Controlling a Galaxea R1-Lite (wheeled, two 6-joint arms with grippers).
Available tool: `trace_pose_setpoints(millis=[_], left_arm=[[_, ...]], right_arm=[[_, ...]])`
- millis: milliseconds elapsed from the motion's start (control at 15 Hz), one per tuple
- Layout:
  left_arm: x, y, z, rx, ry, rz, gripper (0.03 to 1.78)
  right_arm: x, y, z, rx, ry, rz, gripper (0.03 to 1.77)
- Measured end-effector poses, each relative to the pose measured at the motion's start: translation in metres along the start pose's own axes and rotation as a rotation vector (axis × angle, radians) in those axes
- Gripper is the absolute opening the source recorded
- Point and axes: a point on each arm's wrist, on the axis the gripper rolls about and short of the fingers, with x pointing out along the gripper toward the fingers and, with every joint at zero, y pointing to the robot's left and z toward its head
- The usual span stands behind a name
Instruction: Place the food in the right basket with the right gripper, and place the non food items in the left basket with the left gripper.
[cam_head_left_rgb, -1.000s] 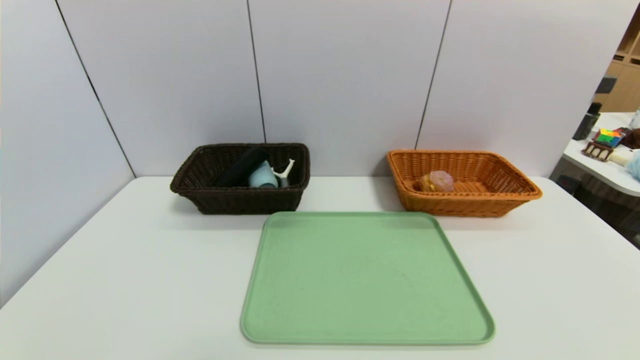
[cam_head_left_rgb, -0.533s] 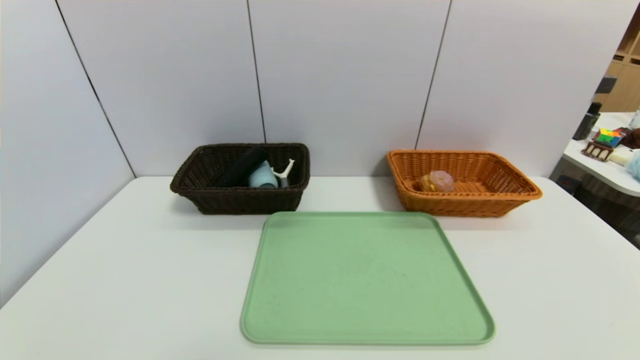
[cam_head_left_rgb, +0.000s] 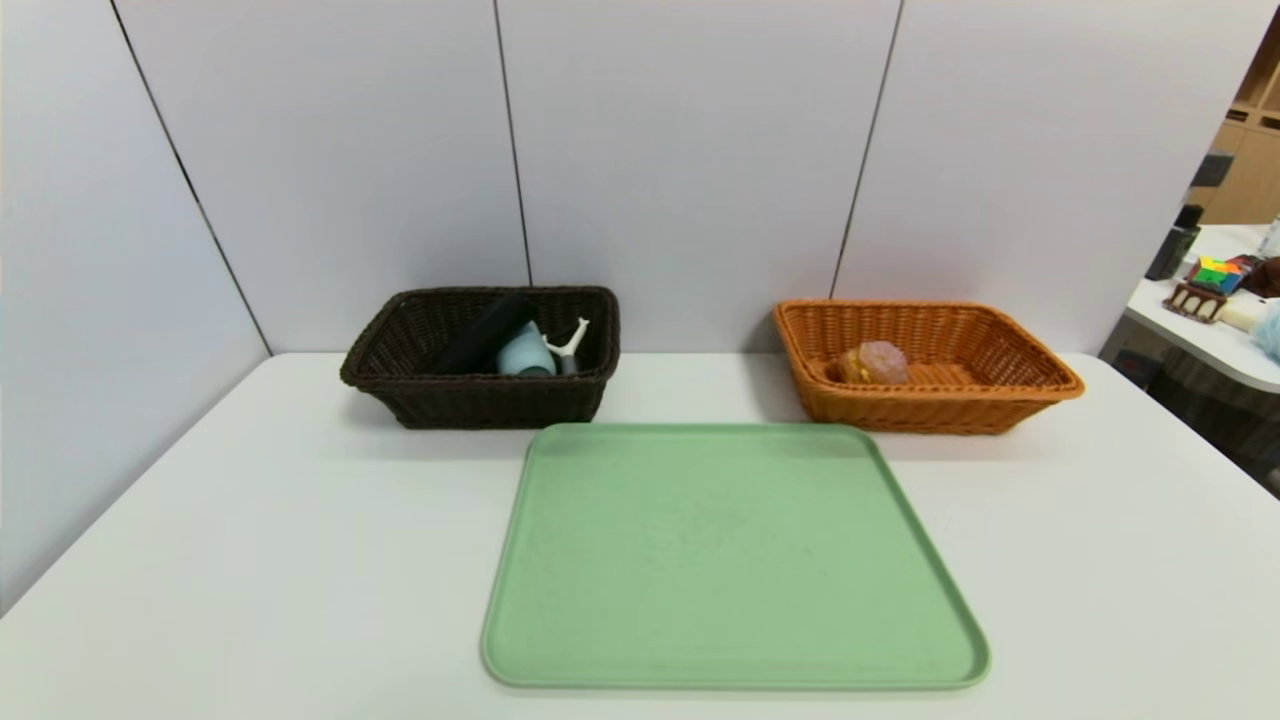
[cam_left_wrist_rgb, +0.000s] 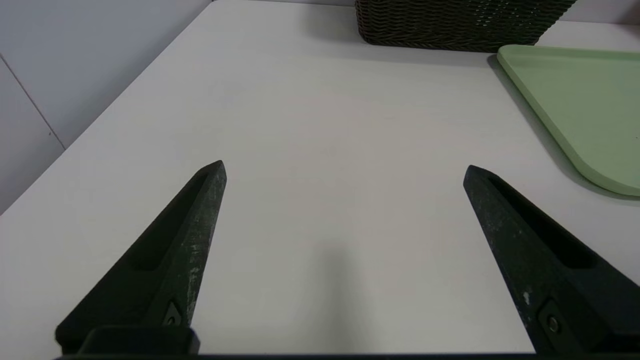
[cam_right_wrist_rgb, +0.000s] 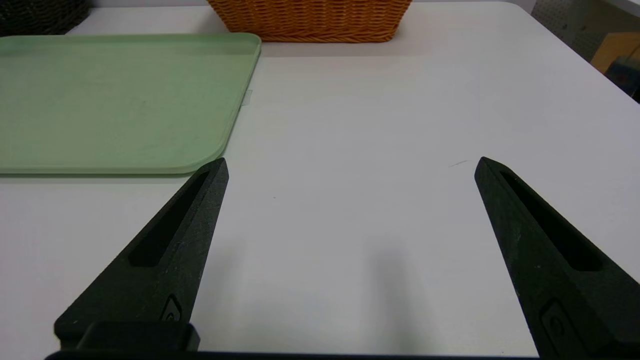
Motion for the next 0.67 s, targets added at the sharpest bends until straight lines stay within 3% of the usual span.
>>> trace_pose_setpoints(millis=[667], left_arm=[[0.0,0.0,-0.0001,0.0,0.0,0.0,1.69]], right_arm=[[0.0001,0.0,-0.0001,0.0,0.001,0.001,1.7]])
